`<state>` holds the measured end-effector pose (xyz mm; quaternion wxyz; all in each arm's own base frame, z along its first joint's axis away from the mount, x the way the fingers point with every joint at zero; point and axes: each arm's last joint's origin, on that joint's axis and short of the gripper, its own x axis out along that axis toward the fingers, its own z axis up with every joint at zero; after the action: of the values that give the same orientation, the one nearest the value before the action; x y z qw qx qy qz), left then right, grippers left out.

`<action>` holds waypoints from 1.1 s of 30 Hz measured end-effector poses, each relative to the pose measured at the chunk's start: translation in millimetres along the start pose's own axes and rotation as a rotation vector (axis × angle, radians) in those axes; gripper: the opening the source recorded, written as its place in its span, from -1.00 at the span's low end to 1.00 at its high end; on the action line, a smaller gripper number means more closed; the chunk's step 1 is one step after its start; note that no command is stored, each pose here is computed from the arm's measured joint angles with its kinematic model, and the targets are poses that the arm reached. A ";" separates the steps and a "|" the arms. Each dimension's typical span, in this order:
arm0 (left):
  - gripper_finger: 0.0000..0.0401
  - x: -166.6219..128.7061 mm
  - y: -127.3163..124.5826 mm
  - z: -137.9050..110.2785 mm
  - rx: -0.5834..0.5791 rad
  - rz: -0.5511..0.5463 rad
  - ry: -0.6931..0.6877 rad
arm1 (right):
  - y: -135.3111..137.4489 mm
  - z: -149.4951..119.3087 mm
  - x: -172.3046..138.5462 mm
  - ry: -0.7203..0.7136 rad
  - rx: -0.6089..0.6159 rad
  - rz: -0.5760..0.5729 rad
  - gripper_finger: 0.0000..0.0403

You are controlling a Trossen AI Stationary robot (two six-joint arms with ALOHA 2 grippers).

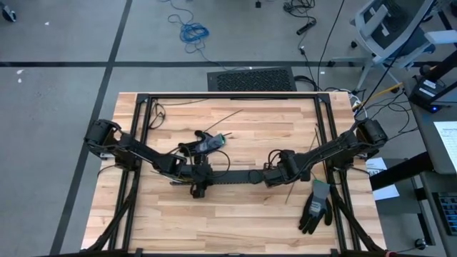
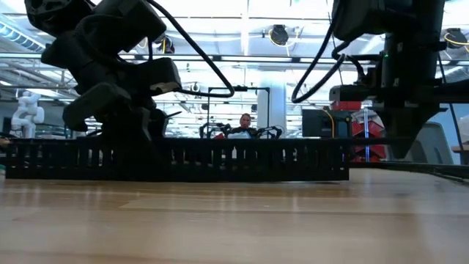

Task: Ziptie cables
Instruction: Close the black cable duct lid

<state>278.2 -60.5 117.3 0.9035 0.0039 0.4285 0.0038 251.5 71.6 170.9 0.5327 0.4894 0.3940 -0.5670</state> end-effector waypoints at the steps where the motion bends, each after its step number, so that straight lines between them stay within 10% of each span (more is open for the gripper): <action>1: 0.19 0.5 0.0 0.0 0.000 0.001 -0.001 | -0.6 0.1 1.8 0.000 -0.012 0.003 -1.00; 13: 0.19 1.6 -0.2 6.8 -0.010 0.007 -0.055 | -26.4 -0.5 -8.7 0.032 -0.087 -0.248 -1.00; 26: 0.19 1.6 0.4 -1.8 -0.009 0.012 0.009 | -2.0 -2.8 -2.0 -0.025 -0.016 0.045 -1.00; 33: 0.19 1.6 -0.5 5.8 0.000 0.008 -0.049 | -26.6 -0.8 -9.4 0.008 -0.147 -0.210 -1.00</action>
<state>283.7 -61.0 119.8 0.9138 0.0055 0.4060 0.0072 224.8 77.6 178.0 0.5031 0.4074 0.4857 -0.5874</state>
